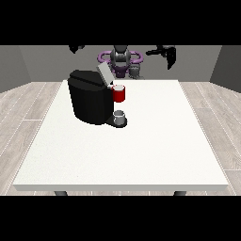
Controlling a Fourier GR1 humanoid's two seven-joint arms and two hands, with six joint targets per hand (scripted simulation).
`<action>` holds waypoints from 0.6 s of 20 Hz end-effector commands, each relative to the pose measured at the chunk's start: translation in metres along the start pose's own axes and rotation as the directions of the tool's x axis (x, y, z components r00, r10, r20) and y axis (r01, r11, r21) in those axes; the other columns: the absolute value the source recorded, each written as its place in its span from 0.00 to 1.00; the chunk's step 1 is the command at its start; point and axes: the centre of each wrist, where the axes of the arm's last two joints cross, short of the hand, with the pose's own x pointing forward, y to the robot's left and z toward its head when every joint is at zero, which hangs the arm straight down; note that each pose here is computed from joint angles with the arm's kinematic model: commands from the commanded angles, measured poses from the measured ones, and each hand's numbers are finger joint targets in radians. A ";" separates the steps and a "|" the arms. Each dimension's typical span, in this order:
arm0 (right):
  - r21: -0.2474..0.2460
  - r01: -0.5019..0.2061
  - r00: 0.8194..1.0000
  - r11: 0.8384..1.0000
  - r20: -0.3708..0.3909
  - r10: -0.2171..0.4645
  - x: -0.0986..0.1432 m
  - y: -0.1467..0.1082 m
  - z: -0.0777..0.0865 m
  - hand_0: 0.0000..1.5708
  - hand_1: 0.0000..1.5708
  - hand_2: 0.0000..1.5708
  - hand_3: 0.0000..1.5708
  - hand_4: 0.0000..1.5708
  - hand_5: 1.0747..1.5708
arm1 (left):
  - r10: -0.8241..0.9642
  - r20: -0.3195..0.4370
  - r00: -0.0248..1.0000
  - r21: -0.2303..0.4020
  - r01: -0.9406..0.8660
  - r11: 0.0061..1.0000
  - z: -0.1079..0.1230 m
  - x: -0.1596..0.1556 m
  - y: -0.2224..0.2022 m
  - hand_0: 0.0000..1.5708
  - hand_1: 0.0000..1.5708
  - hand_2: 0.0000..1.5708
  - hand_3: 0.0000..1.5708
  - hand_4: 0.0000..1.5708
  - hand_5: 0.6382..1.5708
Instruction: Insert the coffee pod into the coffee machine and close the lid
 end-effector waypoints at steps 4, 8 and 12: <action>0.046 -0.059 0.998 0.997 0.032 0.058 0.013 0.011 -0.016 0.00 0.00 0.00 0.00 0.15 1.00 | 0.085 0.034 0.996 -0.005 -0.085 0.996 0.009 0.003 -0.015 0.00 0.00 0.00 0.00 0.00 1.00; 0.090 -0.043 0.997 0.995 0.069 0.037 0.019 0.000 -0.022 0.00 0.00 0.00 0.00 0.00 1.00 | 0.067 0.079 0.995 0.003 -0.068 0.998 0.027 0.003 -0.016 0.00 0.00 0.00 0.00 0.13 1.00; 0.090 -0.050 0.999 0.995 0.016 0.048 0.029 -0.004 -0.040 0.00 0.00 0.00 0.00 0.00 1.00 | 0.102 0.047 0.994 -0.020 -0.101 0.995 0.039 -0.003 -0.029 0.00 0.00 0.00 0.00 0.00 1.00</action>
